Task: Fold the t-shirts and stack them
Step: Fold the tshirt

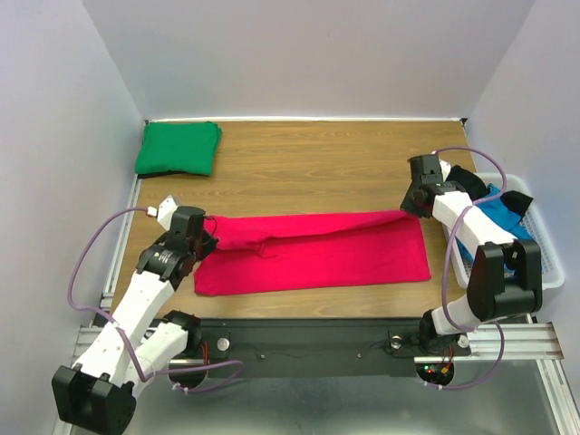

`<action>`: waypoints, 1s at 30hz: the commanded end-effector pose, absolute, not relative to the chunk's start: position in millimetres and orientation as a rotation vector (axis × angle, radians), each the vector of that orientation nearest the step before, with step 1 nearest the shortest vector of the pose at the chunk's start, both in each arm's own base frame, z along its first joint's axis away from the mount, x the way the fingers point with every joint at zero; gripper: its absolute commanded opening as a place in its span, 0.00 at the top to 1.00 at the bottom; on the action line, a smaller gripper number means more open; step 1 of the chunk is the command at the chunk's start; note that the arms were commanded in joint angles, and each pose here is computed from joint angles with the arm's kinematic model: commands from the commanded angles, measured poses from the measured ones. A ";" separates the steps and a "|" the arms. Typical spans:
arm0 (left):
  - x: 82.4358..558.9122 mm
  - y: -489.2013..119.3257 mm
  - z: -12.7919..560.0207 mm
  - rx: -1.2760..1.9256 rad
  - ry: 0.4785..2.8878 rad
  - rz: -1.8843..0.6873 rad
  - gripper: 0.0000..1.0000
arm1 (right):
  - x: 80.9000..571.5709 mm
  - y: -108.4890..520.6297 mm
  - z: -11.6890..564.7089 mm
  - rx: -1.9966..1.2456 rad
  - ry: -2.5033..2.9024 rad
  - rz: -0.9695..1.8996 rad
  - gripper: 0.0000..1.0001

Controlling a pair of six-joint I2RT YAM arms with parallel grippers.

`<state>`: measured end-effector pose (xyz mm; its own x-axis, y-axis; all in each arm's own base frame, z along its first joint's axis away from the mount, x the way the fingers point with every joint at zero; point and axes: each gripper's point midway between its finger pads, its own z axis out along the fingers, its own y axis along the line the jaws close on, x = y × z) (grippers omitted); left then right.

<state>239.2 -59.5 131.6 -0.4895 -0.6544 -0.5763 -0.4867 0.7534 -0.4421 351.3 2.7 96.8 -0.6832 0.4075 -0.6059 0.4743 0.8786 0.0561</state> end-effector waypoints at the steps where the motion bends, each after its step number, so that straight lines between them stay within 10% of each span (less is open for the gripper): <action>1: 229.1 -55.3 131.9 -0.924 2.168 -0.288 1.00 | 343.3 -3.7 102.7 0.636 2.387 -0.166 1.00; 14: 199.1 -52.6 90.1 -1.229 2.167 -0.308 1.00 | 321.7 -12.0 64.6 0.675 2.475 -0.262 0.91; 15: 198.7 -53.1 92.1 -1.235 2.159 -0.320 0.64 | 320.9 -12.8 64.3 0.680 2.473 -0.267 0.84; 17: 192.8 -45.0 95.4 -1.281 2.141 -0.272 0.47 | 320.0 -12.9 67.6 0.679 2.465 -0.266 0.77; 19: 191.5 -41.6 107.6 -1.274 2.121 -0.267 0.02 | 320.6 -10.6 72.4 0.680 2.455 -0.243 0.57; 27: 208.0 -47.8 140.9 -1.220 2.027 -0.388 0.01 | 328.8 16.3 111.8 0.568 2.418 -0.012 0.00; 30: 232.9 -71.6 136.4 -1.106 2.093 -0.466 0.01 | 333.6 31.1 120.9 0.488 2.424 0.088 0.00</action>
